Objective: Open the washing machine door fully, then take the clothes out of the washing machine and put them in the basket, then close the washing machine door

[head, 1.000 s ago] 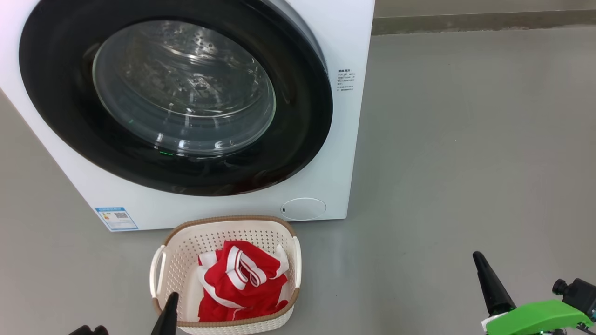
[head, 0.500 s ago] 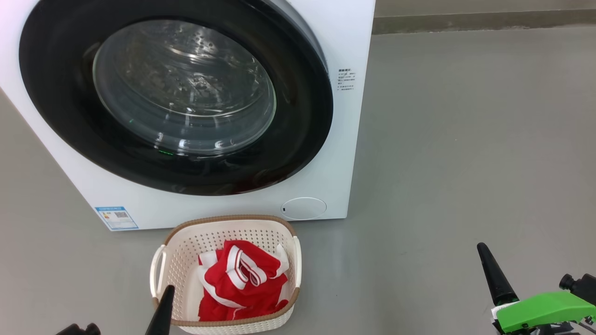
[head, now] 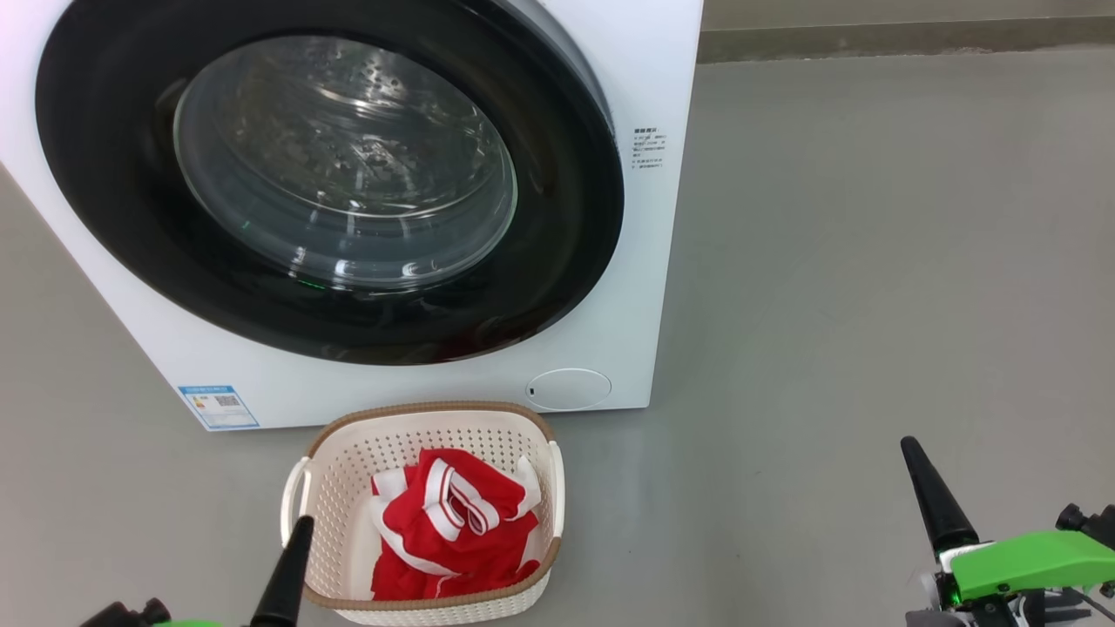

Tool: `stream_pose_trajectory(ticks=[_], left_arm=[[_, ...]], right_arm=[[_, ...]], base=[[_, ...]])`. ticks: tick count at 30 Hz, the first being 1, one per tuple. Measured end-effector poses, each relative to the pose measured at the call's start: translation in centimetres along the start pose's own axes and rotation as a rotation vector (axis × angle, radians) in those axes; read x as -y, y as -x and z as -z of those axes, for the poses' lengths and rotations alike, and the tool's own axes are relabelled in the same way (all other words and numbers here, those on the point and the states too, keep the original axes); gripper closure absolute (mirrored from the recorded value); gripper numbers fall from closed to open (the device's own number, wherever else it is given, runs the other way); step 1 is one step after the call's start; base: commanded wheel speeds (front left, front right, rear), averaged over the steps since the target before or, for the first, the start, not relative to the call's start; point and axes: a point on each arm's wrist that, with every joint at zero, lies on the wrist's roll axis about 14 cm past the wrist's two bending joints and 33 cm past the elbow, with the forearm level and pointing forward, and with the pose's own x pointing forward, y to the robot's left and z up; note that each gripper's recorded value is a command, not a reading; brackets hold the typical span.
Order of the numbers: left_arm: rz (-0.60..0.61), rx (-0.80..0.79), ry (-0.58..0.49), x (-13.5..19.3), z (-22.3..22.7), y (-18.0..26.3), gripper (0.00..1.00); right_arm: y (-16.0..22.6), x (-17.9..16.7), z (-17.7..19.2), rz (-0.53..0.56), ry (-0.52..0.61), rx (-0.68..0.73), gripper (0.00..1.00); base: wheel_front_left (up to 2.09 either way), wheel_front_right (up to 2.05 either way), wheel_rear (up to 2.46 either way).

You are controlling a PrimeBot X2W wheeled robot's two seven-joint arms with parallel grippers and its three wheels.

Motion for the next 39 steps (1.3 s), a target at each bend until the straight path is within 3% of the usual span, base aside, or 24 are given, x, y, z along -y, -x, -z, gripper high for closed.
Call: stream_pose_trajectory(ticks=[25,39], left_arm=[[0.1,0.037,0.291,2.0,-1.8,-1.0,1.0],[0.103,0.042,0.3,2.0,-1.9,-1.0,1.0]], right_arm=[[-1.1,-1.4,-1.0,-0.048,-0.273,0.017,1.0],[-1.4,-1.8,-1.3,-0.062,-0.279,0.018,1.0]], base=[[0.0,0.0,0.0],[0.0,0.0,0.0]])
